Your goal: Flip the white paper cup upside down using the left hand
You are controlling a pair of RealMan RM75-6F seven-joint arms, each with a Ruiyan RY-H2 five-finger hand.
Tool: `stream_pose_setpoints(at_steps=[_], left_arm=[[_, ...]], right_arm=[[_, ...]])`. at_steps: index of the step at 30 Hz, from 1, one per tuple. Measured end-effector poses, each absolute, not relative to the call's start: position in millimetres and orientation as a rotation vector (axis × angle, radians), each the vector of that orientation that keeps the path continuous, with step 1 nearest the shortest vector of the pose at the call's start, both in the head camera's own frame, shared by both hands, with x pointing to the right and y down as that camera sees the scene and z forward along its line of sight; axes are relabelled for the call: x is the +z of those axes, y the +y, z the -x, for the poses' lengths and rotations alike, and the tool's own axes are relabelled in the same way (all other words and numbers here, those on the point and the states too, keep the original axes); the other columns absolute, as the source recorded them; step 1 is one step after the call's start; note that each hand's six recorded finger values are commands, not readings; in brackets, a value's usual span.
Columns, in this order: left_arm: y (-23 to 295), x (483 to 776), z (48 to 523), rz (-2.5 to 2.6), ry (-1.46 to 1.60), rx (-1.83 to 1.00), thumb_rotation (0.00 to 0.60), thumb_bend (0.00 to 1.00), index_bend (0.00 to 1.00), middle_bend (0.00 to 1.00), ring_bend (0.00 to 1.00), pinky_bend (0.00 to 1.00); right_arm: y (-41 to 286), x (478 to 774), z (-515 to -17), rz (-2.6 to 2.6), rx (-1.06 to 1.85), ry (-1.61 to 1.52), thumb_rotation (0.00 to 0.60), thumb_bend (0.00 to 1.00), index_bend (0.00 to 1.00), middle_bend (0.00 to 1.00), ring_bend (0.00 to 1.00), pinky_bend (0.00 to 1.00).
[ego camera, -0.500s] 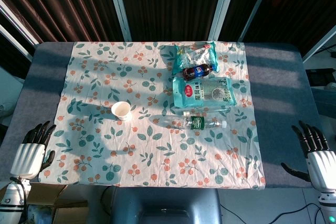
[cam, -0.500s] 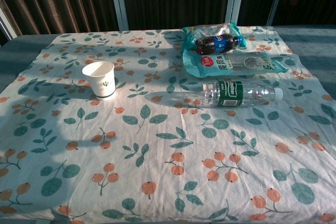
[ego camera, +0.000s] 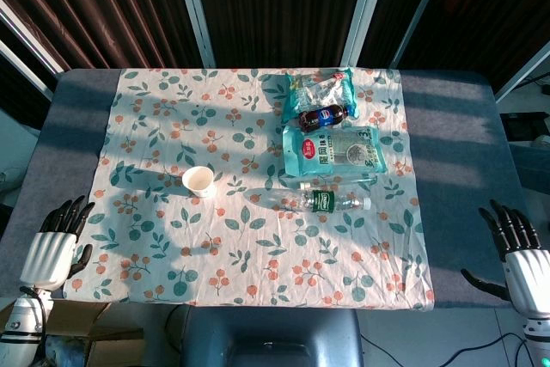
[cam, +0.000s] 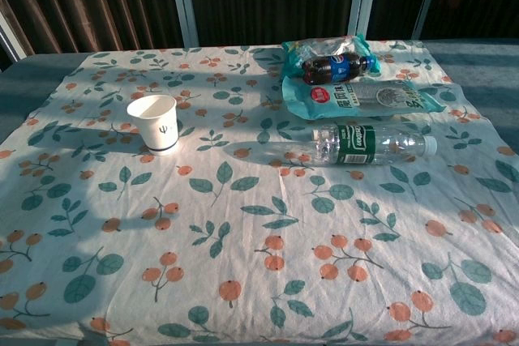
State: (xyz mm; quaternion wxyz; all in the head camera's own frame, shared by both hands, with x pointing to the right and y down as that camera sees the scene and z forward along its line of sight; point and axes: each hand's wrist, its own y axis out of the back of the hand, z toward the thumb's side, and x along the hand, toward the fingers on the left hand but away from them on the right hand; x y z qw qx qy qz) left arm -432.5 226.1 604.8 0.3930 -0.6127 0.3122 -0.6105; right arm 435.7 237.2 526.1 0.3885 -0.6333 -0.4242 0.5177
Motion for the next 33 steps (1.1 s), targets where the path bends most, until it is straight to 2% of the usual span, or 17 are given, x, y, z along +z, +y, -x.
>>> stream_pose_setpoints(at_steps=[4,9,14,23,33], left_arm=[[218.7,603.1,428.6,1.519,0.719,-1.552,0.600,0.44,0.00,0.00,0.00,0.18],[203.9,595.5,417.7,1.409,0.595,-1.550,0.600,0.45,0.00,0.00,0.00,0.31],[185.6,590.3,401.6,1.233,0.422,-1.540,0.600,0.44,0.00,0.00,0.00,0.38],[145.4,594.7,357.1,0.944,0.098,-1.541,0.600,0.43,0.00,0.00,0.00,0.40],[118.7,620.0,272.3,0.774,-0.079,-1.443,0.600,0.42,0.00,0.00,0.01,0.42]], right_arm=[[240.1,524.9,-434.7,1.623,1.304,-1.070,0.600,0.06,0.00,0.00,0.00,0.18],[242.7,526.0,-432.5,1.641,1.294,-1.043,0.600,0.06,0.00,0.00,0.00,0.18],[244.8,528.1,-430.5,1.663,1.295,-1.012,0.600,0.06,0.00,0.00,0.00,0.18],[244.4,529.1,-430.1,1.687,1.299,-0.990,0.600,0.06,0.00,0.00,0.00,0.18],[243.6,528.3,-432.4,1.704,1.304,-0.991,0.600,0.06,0.00,0.00,0.00,0.18]])
